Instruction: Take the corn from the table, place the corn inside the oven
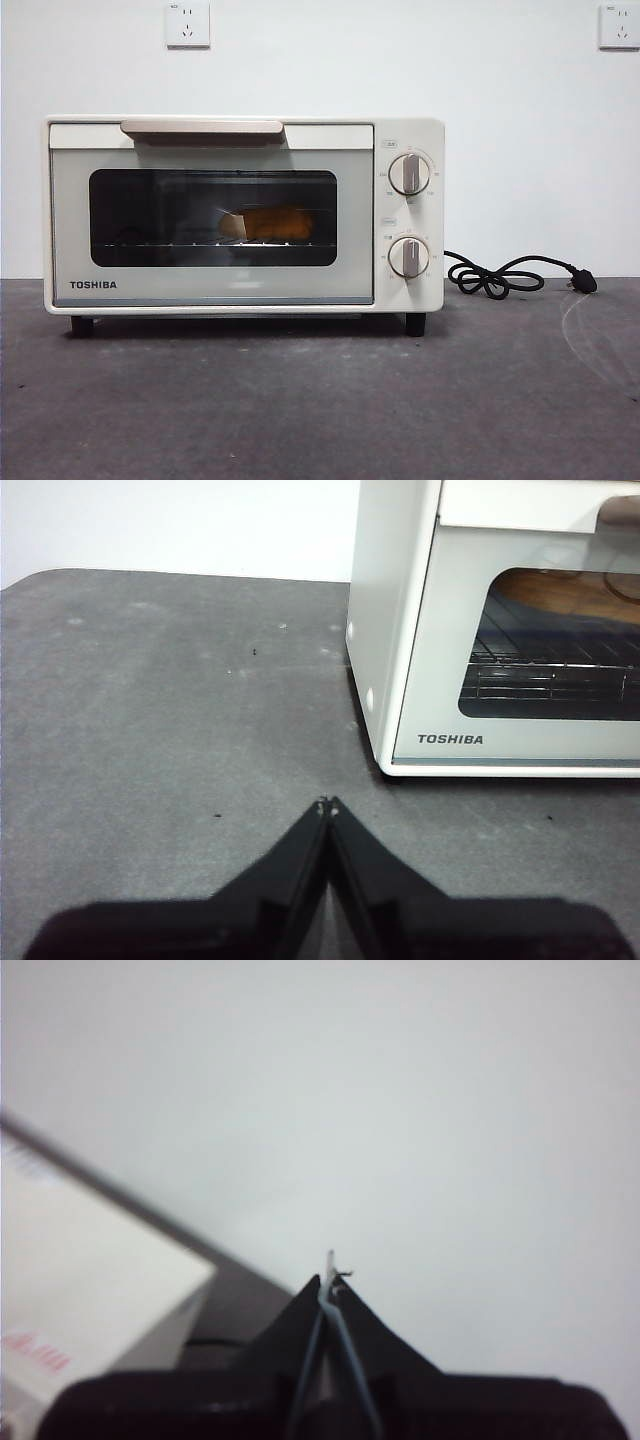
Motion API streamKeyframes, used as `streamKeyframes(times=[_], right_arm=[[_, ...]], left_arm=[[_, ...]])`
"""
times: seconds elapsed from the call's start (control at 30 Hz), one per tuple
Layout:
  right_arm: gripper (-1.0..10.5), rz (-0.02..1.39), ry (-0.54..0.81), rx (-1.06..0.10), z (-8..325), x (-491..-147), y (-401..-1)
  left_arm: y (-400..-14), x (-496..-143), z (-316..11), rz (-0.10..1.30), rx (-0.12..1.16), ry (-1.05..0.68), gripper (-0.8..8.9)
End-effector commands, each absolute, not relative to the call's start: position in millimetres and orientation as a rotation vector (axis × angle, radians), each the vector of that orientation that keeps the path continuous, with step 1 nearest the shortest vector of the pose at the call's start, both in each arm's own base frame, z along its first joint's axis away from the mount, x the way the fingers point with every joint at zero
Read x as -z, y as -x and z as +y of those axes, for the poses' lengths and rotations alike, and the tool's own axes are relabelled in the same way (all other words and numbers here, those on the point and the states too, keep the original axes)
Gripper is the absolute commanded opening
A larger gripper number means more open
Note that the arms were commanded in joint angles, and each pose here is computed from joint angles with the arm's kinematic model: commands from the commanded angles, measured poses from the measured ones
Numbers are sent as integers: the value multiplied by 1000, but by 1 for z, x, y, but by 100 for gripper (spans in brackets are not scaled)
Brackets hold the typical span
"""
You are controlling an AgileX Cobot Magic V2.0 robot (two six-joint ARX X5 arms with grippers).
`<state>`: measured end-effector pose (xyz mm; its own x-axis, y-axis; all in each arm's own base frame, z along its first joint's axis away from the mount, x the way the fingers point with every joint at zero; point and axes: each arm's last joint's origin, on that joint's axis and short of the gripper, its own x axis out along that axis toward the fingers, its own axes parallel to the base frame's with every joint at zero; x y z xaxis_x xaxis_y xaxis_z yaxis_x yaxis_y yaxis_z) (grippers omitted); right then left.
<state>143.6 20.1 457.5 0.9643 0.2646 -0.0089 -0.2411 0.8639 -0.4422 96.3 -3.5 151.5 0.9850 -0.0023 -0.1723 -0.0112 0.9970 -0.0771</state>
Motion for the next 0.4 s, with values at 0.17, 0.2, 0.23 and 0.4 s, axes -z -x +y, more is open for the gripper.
streamKeyframes(times=[0.17,0.2,0.23,0.4], right_arm=[[-15,101,191,22,-16,-446,-106],[-15,129,184,53,-20,-440,-106],[-15,150,178,85,-24,-431,-106],[-15,115,171,87,-29,-371,-112]], left_arm=[[-97,-150,-3,174,-4,68,-4],[-97,-150,-3,174,-4,68,-4],[-97,-150,-3,174,-4,68,-4],[-97,-150,-3,174,-4,68,-3]])
